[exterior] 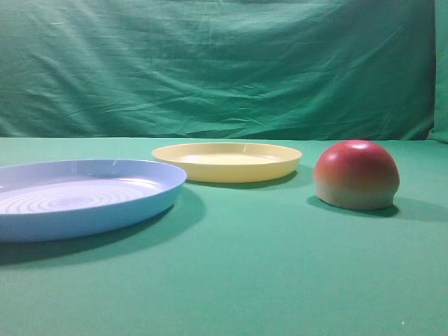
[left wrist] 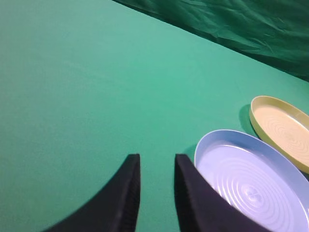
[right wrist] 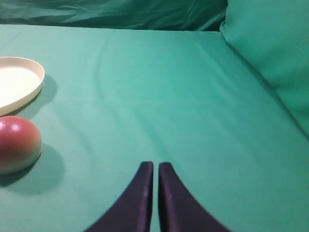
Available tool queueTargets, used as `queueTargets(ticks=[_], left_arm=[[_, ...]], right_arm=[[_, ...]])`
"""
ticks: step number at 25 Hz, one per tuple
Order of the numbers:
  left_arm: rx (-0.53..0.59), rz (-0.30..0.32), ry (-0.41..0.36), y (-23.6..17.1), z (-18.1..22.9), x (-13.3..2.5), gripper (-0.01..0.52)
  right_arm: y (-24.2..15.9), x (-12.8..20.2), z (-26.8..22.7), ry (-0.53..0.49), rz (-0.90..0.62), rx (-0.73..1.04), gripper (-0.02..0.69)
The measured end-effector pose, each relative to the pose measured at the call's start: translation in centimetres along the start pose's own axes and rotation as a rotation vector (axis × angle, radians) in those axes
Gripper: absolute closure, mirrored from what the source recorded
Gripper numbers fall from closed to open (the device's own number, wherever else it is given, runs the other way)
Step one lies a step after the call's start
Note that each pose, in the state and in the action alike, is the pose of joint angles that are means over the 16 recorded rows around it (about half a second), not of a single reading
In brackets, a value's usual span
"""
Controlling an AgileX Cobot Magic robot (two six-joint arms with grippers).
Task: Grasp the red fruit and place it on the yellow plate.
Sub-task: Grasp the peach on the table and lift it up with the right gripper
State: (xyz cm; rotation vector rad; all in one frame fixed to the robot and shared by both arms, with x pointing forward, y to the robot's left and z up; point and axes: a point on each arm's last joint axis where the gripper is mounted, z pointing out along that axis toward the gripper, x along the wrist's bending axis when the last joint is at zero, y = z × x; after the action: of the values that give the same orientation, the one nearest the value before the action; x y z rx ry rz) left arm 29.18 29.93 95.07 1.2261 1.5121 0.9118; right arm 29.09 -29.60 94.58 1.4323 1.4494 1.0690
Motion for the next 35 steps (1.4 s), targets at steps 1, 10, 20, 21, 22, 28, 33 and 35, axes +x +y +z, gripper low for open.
queueTargets(ticks=[1,10,20,21,22,28,33,35], left_arm=[[0.000,0.000,0.000,0.0,0.0,0.0,0.357],[0.000,0.000,0.000,0.0,0.0,0.0,0.357],[0.000,0.000,0.000,0.0,0.0,0.0,0.357],[0.000,0.000,0.000,0.0,0.0,0.0,0.357],[0.000,0.000,0.000,0.0,0.0,0.0,0.357],[0.000,0.000,0.000,0.0,0.0,0.0,0.357],[0.000,0.000,0.000,0.0,0.0,0.0,0.357],[0.000,0.000,0.000,0.0,0.0,0.0,0.357]], right_arm=[[0.0,0.0,0.0,0.000,0.000,0.000,0.665],[0.0,0.0,0.0,0.000,0.000,0.000,0.665],[0.0,0.0,0.0,-0.001,-0.005,0.000,0.665],[0.0,0.0,0.0,-0.002,-0.010,-0.001,0.665],[0.0,0.0,0.0,-0.003,-0.016,-0.003,0.665],[0.6,0.0,0.0,0.003,0.013,-0.069,0.655],[1.5,0.1,-0.2,0.012,0.074,-0.154,0.652],[2.0,0.1,-0.3,0.017,0.099,-0.190,0.652]])
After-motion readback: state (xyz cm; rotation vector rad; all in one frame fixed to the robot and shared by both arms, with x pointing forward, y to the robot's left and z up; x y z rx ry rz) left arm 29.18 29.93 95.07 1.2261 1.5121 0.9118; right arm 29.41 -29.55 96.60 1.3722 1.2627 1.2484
